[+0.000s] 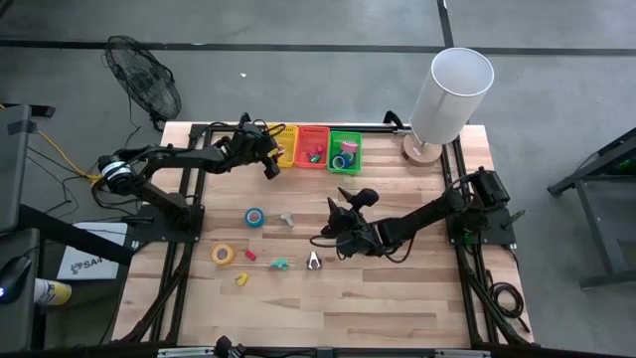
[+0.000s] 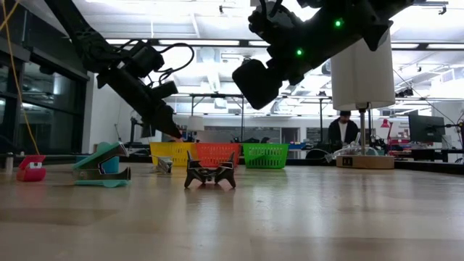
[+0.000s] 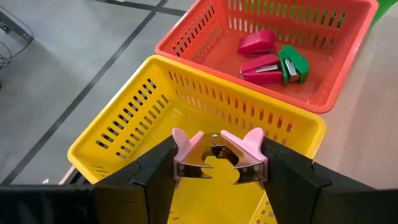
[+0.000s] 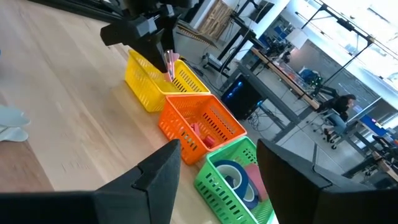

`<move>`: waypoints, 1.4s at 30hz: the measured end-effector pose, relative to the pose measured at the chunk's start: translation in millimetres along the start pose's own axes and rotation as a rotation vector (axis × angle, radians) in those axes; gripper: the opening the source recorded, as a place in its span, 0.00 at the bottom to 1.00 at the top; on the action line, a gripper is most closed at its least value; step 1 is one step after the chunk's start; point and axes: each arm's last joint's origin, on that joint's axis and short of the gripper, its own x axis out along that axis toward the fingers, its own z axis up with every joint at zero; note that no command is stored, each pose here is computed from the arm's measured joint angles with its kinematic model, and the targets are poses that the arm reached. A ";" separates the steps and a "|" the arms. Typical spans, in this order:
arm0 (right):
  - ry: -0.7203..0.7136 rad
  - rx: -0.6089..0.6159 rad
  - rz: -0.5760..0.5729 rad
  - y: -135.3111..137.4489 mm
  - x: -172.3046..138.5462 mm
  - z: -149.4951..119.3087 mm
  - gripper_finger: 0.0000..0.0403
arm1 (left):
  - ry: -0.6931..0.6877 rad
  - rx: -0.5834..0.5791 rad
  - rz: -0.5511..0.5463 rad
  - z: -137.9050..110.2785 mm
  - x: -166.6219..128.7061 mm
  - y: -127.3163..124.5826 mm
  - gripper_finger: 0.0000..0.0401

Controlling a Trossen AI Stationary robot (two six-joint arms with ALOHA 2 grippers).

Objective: Pick and place Stapler, Stapler remover, tape
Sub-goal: Put the pink staple remover into the yellow basket, then put the black staple remover into the yellow basket

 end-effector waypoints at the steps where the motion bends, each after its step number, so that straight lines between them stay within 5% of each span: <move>1: 0.000 0.004 0.001 0.0 0.0 0.0 0.50 | 0.000 0.000 0.000 0.0 0.0 0.0 0.51; 8: 0.000 0.016 0.033 0.9 0.0 0.1 0.50 | -0.002 0.000 -0.008 0.1 0.0 -0.2 0.53; 18: 0.000 0.017 0.037 1.0 0.0 0.1 0.50 | -0.015 -0.008 -0.021 1.0 0.0 -0.4 0.76; 25: 0.000 0.034 0.062 1.7 -0.1 0.1 0.50 | -0.108 0.021 -0.079 10.5 -6.2 0.0 0.78; 35: 0.004 0.030 0.373 10.5 -2.3 -0.3 0.50 | -0.244 0.114 -0.320 23.2 -26.2 -6.7 0.78; 42: 0.084 0.409 0.615 7.0 -8.5 11.2 0.50 | -0.267 0.183 -0.407 29.7 -34.4 -30.9 0.78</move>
